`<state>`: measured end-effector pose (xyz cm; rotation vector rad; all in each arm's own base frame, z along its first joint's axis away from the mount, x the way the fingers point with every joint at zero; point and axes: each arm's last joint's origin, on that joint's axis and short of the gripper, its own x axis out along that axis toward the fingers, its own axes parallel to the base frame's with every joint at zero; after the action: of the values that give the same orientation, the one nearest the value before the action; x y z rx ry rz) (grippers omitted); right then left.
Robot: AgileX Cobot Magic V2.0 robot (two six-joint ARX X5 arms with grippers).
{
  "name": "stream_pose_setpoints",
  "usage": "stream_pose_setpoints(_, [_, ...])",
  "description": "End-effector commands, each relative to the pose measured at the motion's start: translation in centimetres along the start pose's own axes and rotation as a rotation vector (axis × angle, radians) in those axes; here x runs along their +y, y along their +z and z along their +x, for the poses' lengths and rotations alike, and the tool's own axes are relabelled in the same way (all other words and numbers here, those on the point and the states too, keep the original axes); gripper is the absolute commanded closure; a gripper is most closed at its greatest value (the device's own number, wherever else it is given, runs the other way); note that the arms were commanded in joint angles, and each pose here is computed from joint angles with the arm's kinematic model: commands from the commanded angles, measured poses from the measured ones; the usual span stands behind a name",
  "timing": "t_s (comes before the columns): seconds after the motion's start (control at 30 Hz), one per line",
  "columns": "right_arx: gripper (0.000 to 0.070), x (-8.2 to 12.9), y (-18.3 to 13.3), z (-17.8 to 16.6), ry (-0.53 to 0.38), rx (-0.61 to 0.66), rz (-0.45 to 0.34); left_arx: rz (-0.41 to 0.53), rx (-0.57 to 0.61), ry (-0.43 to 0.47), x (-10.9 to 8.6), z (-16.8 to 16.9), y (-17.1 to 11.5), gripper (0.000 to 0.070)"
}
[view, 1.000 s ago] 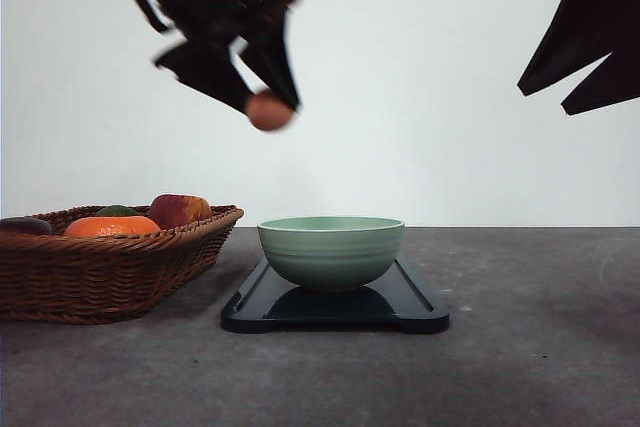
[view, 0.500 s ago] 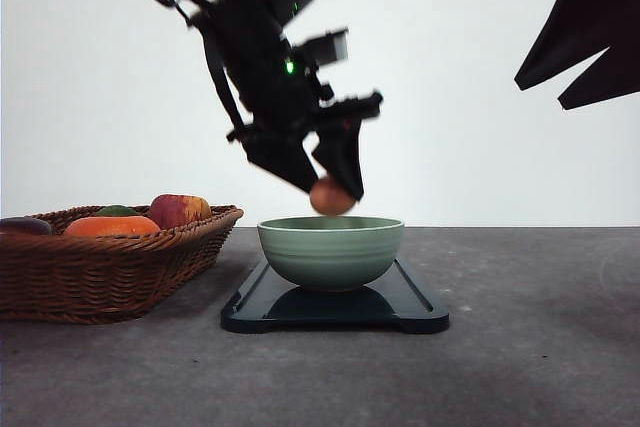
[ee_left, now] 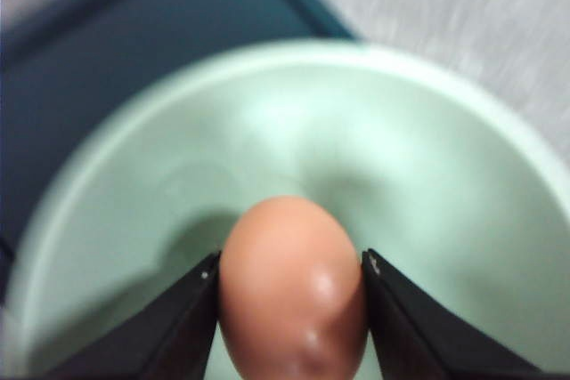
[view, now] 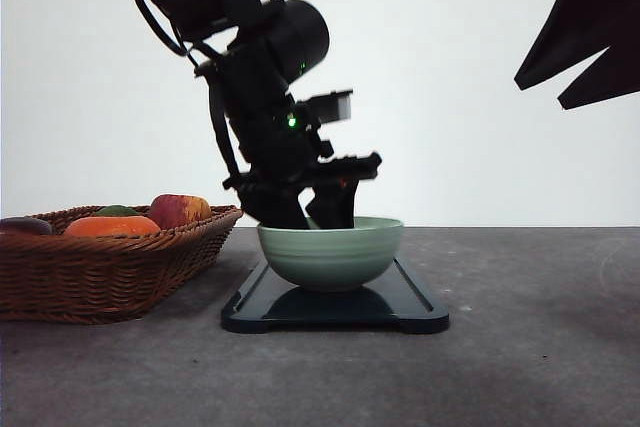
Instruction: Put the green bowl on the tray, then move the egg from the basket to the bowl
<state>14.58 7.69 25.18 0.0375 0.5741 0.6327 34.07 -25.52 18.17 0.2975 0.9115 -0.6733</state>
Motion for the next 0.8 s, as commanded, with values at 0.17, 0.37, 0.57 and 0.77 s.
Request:
stream_pose_setpoints(0.17, [0.0372, 0.2, 0.5, 0.0, 0.006, -0.015, -0.003, 0.009, 0.001, -0.004, -0.5, 0.5, 0.4, 0.032])
stream_pose_setpoints(0.37, [0.0372, 0.2, 0.4, 0.0, 0.006, -0.015, -0.003, 0.014, -0.059, -0.002, -0.5, -1.4, 2.1, 0.0211])
stream_pose_setpoints(0.57, [0.0372, 0.2, 0.5, 0.0, 0.006, -0.015, -0.003, 0.014, -0.113, -0.001, -0.7, -6.6, 4.3, 0.0213])
stream_pose_setpoints(0.77, [0.0371, 0.2, 0.5, 0.0, 0.006, -0.017, -0.009, -0.055, -0.179, -0.051, -0.2, -12.6, 4.6, 0.0222])
